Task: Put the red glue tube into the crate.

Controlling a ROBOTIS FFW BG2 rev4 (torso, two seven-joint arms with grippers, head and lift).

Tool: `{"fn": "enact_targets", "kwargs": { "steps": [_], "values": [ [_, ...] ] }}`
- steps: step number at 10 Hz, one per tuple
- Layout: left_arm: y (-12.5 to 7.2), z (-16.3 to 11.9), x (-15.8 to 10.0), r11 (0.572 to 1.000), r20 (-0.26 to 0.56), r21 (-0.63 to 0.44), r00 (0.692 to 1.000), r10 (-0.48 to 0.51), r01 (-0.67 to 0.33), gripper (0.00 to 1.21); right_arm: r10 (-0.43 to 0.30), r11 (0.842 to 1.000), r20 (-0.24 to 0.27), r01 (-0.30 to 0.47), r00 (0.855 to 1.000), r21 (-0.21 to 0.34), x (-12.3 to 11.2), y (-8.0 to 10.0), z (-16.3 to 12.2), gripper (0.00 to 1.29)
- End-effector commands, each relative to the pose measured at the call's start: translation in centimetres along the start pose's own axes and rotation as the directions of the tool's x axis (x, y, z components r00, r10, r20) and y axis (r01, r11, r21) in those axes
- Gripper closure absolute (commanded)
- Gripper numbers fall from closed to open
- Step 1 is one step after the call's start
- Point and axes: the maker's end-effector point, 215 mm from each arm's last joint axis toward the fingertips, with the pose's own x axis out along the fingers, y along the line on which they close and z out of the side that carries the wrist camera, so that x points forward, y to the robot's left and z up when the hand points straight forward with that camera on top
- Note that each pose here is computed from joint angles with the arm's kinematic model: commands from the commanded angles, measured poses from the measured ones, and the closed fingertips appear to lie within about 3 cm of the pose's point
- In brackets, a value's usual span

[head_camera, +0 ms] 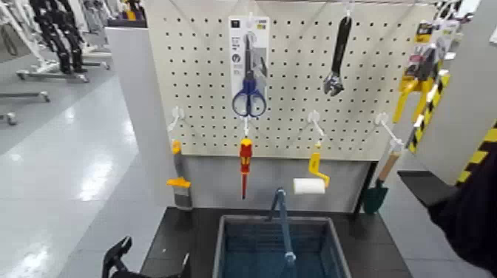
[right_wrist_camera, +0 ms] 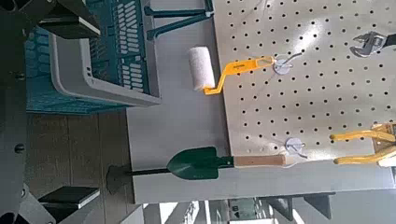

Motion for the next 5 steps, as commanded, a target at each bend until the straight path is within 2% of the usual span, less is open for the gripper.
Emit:
{"fn": "enact_targets", "kwargs": {
  "steps": [1,3,5],
  "values": [
    [-0.07,-0.31,-0.45,1.0,-0.011,-0.009,1.0,0.014,-0.014,0.03,0.003,1.0,-0.016,-0.003,1.0,-0.009,0.03,0.22,-0.16,0.11],
    [-0.09,-0.4,-0.51,1.0,-0.014,-0.007,1.0,0.014,-0.014,0.04,0.004,1.0,-0.01,-0.004,1.0,-0.01,0.12,0.26,0.07,0.11],
    [-0.11,-0.39,-0.5,1.0,-0.014,-0.007,1.0,0.014,-0.014,0.05,0.005,0.999,-0.011,-0.005,1.0,-0.035,0.19,0.15,0.28,0.1]
  ]
}}
